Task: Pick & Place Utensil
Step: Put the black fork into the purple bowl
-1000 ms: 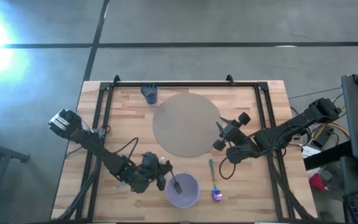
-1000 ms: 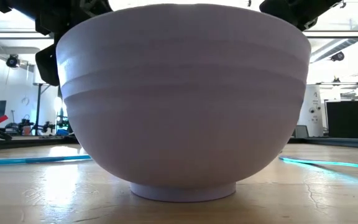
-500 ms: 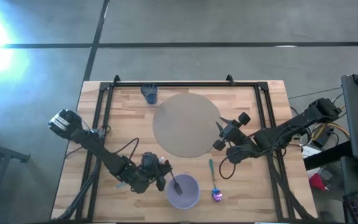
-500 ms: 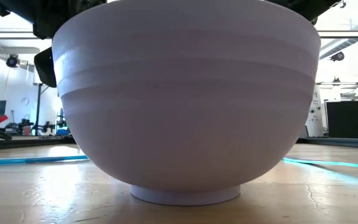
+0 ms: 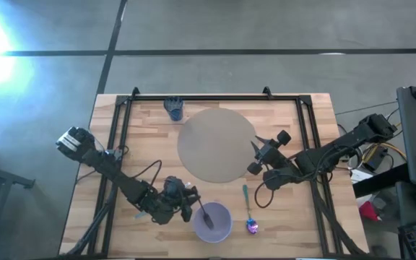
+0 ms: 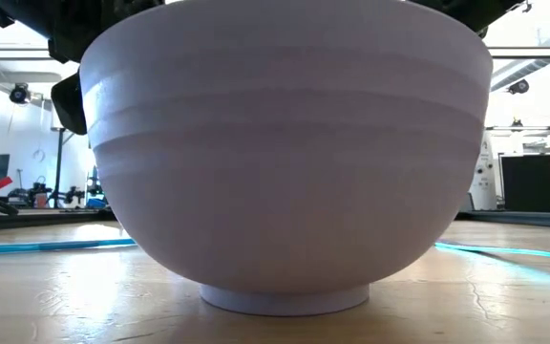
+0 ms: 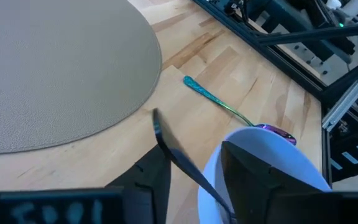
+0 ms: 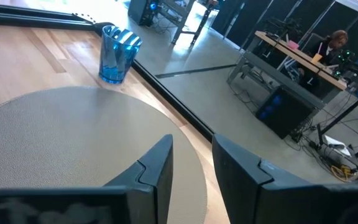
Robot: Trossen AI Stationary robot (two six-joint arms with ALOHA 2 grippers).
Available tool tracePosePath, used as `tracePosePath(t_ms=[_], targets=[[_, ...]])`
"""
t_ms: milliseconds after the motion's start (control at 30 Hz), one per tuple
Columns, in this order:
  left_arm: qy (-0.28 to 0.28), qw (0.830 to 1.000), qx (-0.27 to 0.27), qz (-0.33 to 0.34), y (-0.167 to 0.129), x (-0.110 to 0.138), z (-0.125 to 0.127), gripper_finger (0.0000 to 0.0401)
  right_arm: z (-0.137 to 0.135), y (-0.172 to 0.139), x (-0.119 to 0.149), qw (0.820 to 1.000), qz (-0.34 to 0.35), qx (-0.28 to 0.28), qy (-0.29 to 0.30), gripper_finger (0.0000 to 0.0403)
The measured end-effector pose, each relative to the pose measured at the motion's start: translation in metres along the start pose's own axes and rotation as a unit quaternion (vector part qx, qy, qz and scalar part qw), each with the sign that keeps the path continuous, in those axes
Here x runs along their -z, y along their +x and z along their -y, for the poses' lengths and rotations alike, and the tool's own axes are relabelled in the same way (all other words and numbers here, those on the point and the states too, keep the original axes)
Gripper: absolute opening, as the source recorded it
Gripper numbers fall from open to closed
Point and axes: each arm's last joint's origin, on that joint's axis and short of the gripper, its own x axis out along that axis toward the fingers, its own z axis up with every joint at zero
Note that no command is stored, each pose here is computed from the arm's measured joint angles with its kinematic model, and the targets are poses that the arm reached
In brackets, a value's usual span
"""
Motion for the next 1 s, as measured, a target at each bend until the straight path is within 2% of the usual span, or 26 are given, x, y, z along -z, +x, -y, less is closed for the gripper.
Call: tracePosePath(t_ms=[300,667,1000], targets=[[0.013,1.0,0.011,-0.014,-0.006,-0.006,0.001,0.0173,0.0,0.0,0.0,1.0,0.0,0.0,0.0,0.0107],[0.026,0.999,0.025,-0.041,-0.026,-0.025,-0.001,0.0174,0.0,0.0,0.0,1.0,0.0,0.0,0.0,0.0107],[0.044,0.997,0.009,-0.055,-0.028,-0.025,-0.006,0.0174,0.0,0.0,0.0,1.0,0.001,0.0,0.001,0.0107]])
